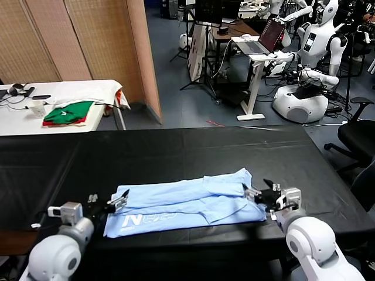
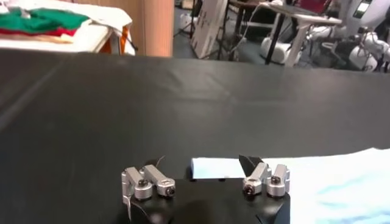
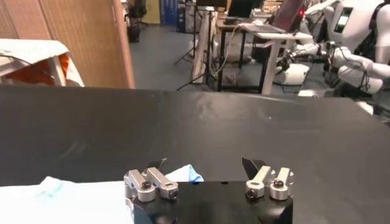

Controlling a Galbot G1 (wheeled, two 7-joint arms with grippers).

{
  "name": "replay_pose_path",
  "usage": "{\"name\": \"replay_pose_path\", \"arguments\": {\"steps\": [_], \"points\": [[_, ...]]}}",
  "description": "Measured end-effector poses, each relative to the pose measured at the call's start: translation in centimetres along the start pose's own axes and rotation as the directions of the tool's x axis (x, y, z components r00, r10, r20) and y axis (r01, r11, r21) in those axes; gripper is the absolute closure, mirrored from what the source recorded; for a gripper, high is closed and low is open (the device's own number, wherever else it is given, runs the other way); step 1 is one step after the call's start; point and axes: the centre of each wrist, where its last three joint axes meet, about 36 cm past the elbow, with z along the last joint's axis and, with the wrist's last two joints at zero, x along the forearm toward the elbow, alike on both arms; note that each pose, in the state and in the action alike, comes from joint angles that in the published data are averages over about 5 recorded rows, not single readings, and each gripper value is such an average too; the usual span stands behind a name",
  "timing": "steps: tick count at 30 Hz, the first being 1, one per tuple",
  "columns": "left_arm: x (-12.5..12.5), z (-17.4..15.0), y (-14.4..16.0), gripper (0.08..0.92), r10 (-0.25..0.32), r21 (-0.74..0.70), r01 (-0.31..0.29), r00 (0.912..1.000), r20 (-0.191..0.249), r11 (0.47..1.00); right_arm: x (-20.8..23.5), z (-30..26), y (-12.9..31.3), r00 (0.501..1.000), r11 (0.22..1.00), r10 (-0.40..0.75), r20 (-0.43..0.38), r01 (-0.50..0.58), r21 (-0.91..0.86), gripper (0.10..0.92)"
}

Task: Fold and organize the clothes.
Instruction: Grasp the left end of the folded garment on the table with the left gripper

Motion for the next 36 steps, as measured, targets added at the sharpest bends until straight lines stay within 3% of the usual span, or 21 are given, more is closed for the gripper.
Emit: {"name": "replay_pose_path", "arguments": {"steps": [9,16,19,24,27,31,33,36], "points": [[-0.6,0.7,0.4,0.093,0.012,0.011,-0.011,0.9997,-0.023,1.000,-0.9,1.1,0.0,0.999,1.000,-0.003,-0.036,0.002,-0.010,0.138],[-0.8,0.9,0.4,0.093,0.027,0.040,-0.026,0.9994,-0.019,0.999,-0.5,1.7,0.2,1.000,1.000,0.008,-0.019,-0.009,-0.019,0.282],[-0.9,1.1,0.3,0.139,0.020,0.037,-0.020,0.9998,-0.009,0.999,-0.4,1.9,0.5,1.000,0.999,0.024,-0.001,-0.024,-0.031,0.410],[-1.2,1.5,0.2,0.393,-0.012,0.005,0.012,0.9998,0.019,1.000,0.0,2.4,1.1,0.999,0.997,0.044,0.021,-0.043,-0.063,0.726],[-1.3,1.5,0.3,0.582,-0.028,-0.015,0.029,0.9991,0.031,0.999,0.0,2.7,1.4,0.999,0.996,0.034,0.023,-0.032,-0.082,0.854],[-1.4,1.7,0.3,0.800,-0.044,-0.031,0.046,0.9979,0.046,0.998,0.3,3.0,1.3,1.000,0.995,-0.007,0.029,0.009,-0.095,0.880],[-1.4,1.8,0.2,0.847,-0.047,-0.038,0.050,0.9968,0.064,0.998,0.7,2.9,1.2,0.999,0.995,-0.027,0.047,0.032,-0.098,0.880],[-1.3,1.9,0.0,0.851,-0.047,-0.048,0.052,0.9936,0.102,0.997,1.4,2.6,0.9,0.995,0.993,-0.049,0.087,0.057,-0.099,0.880]]}}
